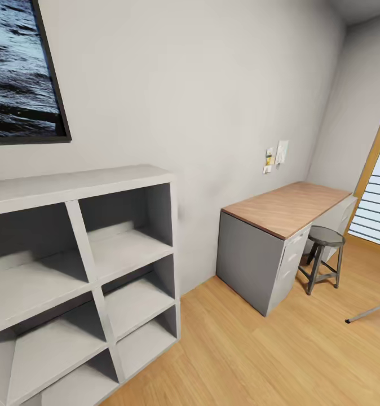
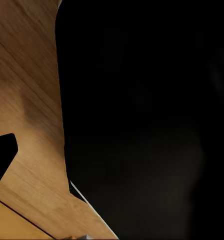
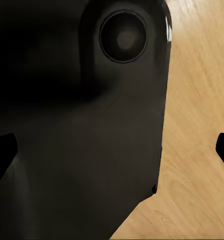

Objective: Attach the digital camera to the camera tripod in the bedroom.

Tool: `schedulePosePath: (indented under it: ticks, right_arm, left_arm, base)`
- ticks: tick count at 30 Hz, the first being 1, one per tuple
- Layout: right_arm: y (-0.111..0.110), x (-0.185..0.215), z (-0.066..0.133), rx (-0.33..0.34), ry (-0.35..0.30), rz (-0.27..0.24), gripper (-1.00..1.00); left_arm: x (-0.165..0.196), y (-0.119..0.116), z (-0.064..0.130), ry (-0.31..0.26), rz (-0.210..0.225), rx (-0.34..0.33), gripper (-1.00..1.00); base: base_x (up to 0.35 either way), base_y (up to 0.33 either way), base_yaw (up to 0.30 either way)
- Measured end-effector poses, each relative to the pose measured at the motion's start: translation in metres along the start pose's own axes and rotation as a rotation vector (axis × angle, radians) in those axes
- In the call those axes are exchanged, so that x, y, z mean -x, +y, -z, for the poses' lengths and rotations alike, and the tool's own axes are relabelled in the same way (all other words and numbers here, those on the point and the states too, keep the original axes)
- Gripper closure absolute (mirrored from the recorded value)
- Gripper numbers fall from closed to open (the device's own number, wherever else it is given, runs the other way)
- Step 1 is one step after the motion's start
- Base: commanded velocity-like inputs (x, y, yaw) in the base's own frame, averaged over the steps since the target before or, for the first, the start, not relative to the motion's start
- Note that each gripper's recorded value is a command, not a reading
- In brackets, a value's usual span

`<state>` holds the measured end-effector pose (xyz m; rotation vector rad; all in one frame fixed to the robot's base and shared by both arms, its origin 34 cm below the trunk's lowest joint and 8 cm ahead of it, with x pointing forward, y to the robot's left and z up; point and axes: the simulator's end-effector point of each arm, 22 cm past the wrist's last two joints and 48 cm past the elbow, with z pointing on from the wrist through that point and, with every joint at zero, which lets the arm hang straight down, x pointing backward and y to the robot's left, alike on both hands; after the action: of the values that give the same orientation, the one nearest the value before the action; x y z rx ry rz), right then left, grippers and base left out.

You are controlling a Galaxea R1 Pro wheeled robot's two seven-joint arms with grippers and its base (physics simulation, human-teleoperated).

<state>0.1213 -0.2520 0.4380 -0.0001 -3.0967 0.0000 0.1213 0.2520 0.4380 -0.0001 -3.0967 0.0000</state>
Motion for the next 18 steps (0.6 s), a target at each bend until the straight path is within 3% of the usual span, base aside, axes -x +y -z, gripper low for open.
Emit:
schedulePosePath:
  ticks: [3, 14, 18]
  right_arm:
    - [-0.005, 0.0, 0.0, -0.008, -0.004, 0.006, -1.0]
    - [-0.007, 0.006, 0.0, -0.01, -0.032, 0.007, -1.0]
    - [-0.006, 0.008, 0.0, -0.009, -0.037, 0.005, -1.0]
  left_arm:
    - [0.01, -0.012, 0.0, -0.03, 0.02, -0.017, -1.0]
    - [0.048, -0.015, 0.003, -0.133, 0.061, -0.022, -1.0]
    - [0.052, -0.015, 0.003, -0.145, 0.082, -0.022, -1.0]
  base:
    - [0.0, 0.0, 0.0]
    - [0.0, 0.0, 0.0]
    - [0.0, 0.0, 0.0]
